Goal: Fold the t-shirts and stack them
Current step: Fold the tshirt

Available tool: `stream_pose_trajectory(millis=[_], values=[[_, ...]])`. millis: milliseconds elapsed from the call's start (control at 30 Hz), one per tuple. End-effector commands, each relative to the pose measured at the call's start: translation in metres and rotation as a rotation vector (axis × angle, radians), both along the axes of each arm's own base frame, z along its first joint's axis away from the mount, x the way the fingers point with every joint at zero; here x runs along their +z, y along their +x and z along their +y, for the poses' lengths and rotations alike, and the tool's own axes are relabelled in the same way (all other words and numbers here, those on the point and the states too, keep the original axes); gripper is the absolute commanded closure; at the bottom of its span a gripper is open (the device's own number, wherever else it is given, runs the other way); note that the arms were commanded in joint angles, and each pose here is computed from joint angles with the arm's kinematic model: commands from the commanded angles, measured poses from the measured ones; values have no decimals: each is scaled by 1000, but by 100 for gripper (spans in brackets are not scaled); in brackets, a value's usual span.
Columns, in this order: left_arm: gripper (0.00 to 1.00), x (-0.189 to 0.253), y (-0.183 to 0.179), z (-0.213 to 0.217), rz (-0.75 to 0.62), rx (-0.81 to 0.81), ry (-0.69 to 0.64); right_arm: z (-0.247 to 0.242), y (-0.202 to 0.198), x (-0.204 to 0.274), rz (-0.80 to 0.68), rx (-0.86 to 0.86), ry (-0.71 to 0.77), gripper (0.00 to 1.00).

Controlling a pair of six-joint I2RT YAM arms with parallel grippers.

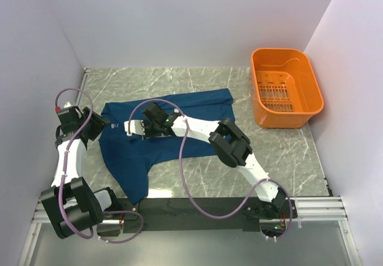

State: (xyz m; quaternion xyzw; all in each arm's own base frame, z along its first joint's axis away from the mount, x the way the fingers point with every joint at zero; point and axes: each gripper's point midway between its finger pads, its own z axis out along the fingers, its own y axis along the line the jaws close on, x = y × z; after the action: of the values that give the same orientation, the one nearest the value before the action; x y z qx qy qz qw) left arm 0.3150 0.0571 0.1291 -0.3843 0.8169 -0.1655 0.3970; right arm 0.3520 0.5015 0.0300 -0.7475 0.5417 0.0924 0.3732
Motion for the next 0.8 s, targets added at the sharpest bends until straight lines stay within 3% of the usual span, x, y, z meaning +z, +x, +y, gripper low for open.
stream_pose_trajectory(millis=[0, 333, 467, 567, 767], values=[[43, 1, 7, -6, -39, -27, -37, -6, 12, 66, -57, -29, 113, 93], [46, -14, 22, -16, -15, -98, -116, -22, 4, 63, -38, -27, 104, 92], [47, -15, 27, -18, -20, -127, -131, -26, -6, 59, 1, 3, 73, 61], [48, -16, 31, -19, -17, -138, -144, -27, -20, 71, 43, 41, 106, 54], [50, -23, 43, -13, 9, -106, -174, -4, -62, 98, 136, 166, 187, 50]])
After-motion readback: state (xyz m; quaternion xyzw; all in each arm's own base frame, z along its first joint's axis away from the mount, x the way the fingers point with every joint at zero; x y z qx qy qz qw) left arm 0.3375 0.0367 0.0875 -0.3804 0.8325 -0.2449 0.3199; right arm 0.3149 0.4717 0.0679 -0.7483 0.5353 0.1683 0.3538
